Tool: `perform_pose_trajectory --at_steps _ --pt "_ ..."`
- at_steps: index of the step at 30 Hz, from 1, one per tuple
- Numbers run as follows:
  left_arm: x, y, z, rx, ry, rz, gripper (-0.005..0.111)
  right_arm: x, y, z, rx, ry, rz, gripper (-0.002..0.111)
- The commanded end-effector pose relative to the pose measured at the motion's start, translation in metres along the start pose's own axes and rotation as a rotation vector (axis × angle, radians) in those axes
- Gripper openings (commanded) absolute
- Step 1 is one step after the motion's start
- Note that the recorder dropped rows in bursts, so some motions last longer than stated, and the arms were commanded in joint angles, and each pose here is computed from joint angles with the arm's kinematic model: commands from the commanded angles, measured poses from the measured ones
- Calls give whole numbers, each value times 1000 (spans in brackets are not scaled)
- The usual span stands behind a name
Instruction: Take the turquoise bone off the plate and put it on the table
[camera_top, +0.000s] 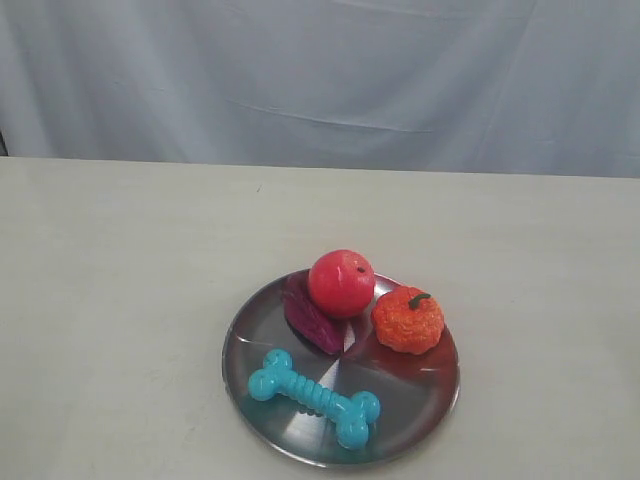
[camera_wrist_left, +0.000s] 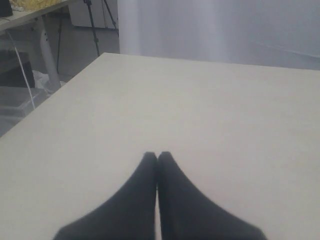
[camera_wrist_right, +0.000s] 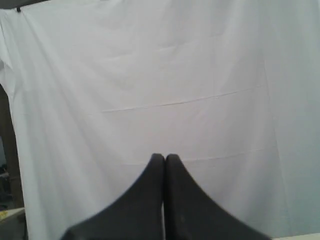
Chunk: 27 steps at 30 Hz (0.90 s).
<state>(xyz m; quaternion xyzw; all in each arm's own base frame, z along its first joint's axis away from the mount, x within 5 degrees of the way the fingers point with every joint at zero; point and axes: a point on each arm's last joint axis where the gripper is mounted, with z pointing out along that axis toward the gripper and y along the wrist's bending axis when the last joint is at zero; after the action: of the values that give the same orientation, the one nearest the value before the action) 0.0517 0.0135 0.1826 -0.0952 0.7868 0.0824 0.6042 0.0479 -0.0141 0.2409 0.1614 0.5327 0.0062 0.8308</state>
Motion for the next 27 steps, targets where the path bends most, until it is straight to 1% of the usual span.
perform_pose_trajectory --at_steps 1,4,7,12,19,22,27 --pt "0 0 0 0 -4 -4 0 -4 1 -1 -18 -51 72 -1" --pt "0 0 0 0 -4 -4 0 -2 1 0 1 5 113 -1" --pt "0 0 0 0 -4 -4 0 -15 5 3 21 55 133 -1" --pt "0 0 0 0 -4 -4 0 -50 16 13 18 48 133 -1" --pt "0 0 0 0 -4 -4 0 -75 23 45 71 187 129 -1" --pt "0 0 0 0 -4 -4 0 -83 26 61 85 230 111 -1" --pt "0 0 0 0 -4 -4 0 -105 33 93 103 324 13 -1"
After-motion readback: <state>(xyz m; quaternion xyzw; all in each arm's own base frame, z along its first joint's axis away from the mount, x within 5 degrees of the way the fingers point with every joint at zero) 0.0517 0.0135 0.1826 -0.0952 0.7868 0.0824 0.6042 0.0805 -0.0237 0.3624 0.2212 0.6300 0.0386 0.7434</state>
